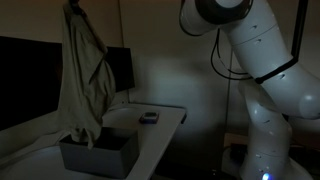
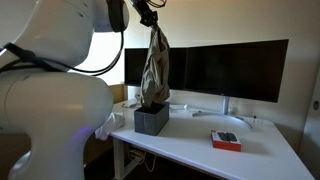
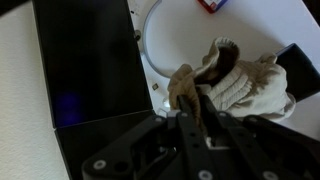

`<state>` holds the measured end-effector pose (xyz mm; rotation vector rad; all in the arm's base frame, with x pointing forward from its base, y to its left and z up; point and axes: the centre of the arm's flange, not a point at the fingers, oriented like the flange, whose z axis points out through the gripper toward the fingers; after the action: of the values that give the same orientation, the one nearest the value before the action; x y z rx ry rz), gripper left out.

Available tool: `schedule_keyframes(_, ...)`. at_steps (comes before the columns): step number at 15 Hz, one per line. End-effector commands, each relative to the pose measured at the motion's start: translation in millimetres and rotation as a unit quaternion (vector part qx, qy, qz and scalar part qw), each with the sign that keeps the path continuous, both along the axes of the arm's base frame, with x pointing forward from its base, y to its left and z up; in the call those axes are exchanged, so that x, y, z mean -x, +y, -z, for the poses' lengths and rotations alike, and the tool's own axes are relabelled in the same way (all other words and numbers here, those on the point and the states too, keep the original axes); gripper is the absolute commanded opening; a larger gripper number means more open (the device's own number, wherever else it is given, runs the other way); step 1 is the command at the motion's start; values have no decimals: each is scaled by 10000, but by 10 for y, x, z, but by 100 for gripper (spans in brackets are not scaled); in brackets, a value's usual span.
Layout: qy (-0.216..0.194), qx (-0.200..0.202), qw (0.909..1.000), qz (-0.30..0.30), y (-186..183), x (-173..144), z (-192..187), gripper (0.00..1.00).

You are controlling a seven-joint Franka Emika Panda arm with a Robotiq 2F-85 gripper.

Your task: Put the shirts inside the basket

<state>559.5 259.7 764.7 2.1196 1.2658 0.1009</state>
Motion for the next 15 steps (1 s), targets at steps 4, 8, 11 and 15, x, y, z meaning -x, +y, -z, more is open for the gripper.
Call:
schedule_keyframes(4,360,145,9992,48,-6,-21,239,11)
schedule_keyframes(8,731,65,9973,74,-51,-11,594,11)
schedule_keyframes(11,1123,-68,9936,67,-69,56,946,11)
schedule_keyframes(15,1627,-271,9863,-54,-15,131,1383,11)
